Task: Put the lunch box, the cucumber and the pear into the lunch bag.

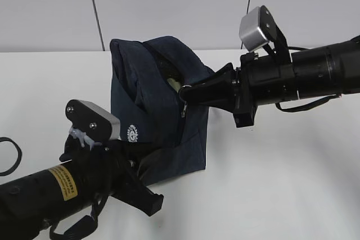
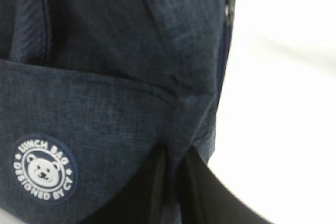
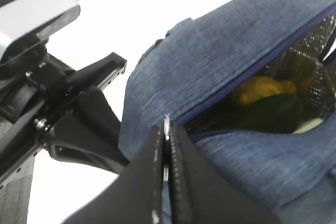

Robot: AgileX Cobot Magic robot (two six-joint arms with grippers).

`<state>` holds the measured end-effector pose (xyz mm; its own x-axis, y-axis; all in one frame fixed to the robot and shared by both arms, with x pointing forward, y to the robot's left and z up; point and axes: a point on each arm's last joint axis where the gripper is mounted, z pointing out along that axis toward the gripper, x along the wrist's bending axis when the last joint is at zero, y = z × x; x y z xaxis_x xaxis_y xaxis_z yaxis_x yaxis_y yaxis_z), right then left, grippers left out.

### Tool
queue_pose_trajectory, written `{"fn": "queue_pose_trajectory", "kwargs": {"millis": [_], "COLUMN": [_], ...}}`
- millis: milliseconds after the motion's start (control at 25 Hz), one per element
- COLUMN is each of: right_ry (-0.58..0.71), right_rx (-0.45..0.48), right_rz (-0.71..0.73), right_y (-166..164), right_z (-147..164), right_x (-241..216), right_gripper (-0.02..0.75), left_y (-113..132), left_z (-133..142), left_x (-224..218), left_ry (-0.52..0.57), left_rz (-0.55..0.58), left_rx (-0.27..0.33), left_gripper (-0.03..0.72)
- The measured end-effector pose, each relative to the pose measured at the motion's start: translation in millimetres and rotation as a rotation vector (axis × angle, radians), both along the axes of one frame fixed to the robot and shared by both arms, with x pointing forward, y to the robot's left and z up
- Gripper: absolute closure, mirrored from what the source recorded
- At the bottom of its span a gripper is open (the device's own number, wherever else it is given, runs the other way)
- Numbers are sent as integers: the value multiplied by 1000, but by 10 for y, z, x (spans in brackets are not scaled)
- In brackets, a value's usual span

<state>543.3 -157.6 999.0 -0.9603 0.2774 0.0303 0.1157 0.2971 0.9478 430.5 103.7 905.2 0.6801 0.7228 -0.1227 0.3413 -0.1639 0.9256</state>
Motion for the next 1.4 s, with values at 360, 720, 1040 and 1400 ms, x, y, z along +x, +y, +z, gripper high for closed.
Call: {"fn": "queue_pose_trajectory", "kwargs": {"millis": [360,720,1040,1400], "right_ry": [-20,-43,-68,-96], "right_rx": [36,20,-9,-26], "right_rz": [-17,-11,-24,-47], "right_y": [20,138,272,319], "right_z": [144,192,217,277], "right_x": [89,98,189,242], "right_gripper": [738,738,738,738], "left_y": [7,63,96,86], "left_z": [3,-24,-29,-25], "left_x": [-7,-57,-85,-92], "left_ry": [-7,1,-4,-2], "left_rz": [0,7,11,-6], "left_rx": [-7,-23,-38,-46], "left_gripper": [674,674,674,675]}}
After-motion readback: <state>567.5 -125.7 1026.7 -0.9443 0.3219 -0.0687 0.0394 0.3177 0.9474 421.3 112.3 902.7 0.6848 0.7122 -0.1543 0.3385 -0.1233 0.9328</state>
